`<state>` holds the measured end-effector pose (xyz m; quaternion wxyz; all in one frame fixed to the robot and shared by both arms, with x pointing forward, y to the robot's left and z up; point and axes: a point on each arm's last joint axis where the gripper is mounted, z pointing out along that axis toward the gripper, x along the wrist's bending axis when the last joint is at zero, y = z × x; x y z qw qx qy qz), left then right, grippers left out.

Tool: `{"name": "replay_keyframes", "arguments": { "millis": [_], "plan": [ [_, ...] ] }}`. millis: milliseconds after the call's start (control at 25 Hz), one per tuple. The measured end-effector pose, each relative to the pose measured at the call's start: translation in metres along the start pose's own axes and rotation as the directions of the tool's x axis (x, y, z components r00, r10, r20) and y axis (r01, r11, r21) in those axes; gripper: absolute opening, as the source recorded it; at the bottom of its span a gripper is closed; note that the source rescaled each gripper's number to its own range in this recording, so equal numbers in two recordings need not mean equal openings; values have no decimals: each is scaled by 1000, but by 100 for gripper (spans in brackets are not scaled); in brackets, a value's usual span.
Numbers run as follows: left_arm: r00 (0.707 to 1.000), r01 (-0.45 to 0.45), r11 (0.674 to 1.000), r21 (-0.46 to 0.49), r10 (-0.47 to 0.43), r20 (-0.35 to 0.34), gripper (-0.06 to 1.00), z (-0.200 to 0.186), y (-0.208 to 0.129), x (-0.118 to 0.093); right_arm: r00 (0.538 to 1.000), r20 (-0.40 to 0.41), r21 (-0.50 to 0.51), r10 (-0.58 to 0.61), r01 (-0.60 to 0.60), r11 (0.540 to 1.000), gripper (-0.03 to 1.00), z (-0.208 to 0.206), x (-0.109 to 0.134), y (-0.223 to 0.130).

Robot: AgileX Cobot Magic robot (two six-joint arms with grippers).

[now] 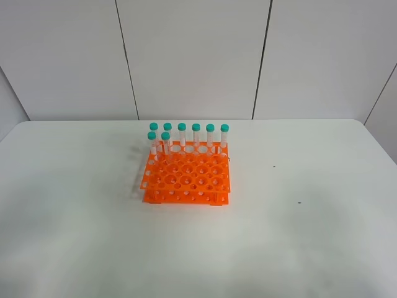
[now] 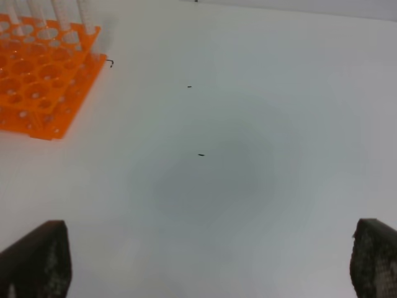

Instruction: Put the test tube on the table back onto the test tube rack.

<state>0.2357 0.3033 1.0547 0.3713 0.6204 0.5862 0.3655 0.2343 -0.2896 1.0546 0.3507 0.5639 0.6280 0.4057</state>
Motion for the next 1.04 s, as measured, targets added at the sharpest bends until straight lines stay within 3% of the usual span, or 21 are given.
{"name": "replay_keyframes", "arguments": {
  "millis": [1040],
  "plan": [
    [1000, 2, 1000, -17, -2, -3, 86, -2, -2, 0, 1000, 0, 0, 0, 0, 1000, 100, 0, 0, 0]
  ]
}}
